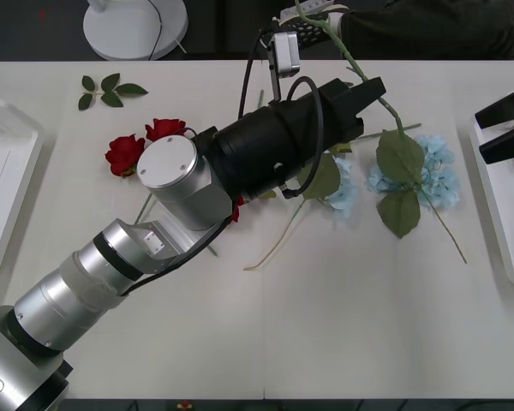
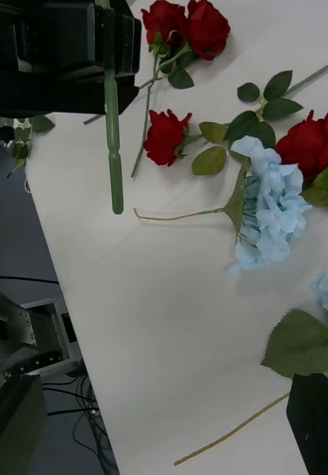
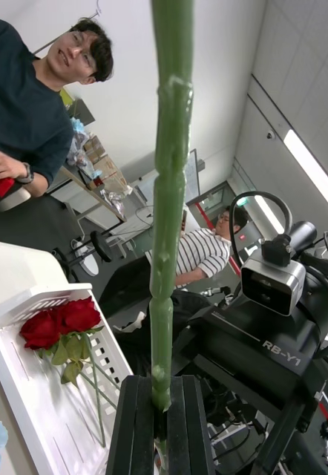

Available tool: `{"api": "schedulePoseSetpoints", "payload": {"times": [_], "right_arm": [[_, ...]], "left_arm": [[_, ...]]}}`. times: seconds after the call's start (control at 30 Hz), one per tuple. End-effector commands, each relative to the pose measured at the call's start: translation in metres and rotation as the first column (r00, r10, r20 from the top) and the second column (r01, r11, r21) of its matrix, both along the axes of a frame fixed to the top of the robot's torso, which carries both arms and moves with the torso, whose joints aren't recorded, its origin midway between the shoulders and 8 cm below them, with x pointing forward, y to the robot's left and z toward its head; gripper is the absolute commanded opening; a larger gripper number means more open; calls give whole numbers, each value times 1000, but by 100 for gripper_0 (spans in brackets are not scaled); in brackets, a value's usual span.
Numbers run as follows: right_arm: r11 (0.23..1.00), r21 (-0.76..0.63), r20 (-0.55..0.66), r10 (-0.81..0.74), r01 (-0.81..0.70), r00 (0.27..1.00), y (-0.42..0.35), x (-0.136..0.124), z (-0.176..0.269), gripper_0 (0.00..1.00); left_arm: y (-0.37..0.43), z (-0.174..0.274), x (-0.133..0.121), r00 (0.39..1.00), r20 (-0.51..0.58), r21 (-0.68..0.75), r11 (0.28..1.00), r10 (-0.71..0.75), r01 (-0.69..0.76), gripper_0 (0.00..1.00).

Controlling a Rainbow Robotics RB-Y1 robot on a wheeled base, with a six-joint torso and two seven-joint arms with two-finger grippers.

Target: Place the red flowers into the right box and the blue flowers into the left box. If a person shows an open palm, hand one flower to the person first, then continue sorting.

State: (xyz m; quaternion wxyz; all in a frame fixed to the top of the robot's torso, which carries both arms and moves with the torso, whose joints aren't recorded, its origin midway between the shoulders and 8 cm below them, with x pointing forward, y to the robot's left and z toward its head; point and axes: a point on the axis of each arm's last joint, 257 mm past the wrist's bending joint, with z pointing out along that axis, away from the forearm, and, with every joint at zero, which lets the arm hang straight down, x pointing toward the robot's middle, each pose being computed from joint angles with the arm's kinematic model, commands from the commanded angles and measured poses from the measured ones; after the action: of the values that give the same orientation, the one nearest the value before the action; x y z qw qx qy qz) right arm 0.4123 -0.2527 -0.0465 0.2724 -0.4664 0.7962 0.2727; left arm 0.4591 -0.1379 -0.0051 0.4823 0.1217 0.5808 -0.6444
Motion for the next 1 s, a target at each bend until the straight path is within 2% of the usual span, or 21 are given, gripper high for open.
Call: {"api": "schedulePoseSetpoints", "payload": {"times": [0.03,0.37,0.83,0.9,1.0], "right_arm": [[997,68,36,22,-25,999,29,7,20,96],[986,156,-3,-66,65,998,75,25,21,93],[973,220,-17,-67,69,998,108,31,20,90],[974,218,-18,-65,68,998,111,31,18,86],[974,216,-21,-63,66,998,115,32,15,71]], "left_arm": [[-20,37,-24,997,55,-36,997,-59,61,0],[-20,37,-24,997,55,-36,997,-59,61,0],[-20,37,-24,997,55,-36,997,-59,61,0],[-20,37,-24,997,55,-36,997,-59,61,0],[-20,37,-24,997,55,-36,997,-59,61,0]]}}
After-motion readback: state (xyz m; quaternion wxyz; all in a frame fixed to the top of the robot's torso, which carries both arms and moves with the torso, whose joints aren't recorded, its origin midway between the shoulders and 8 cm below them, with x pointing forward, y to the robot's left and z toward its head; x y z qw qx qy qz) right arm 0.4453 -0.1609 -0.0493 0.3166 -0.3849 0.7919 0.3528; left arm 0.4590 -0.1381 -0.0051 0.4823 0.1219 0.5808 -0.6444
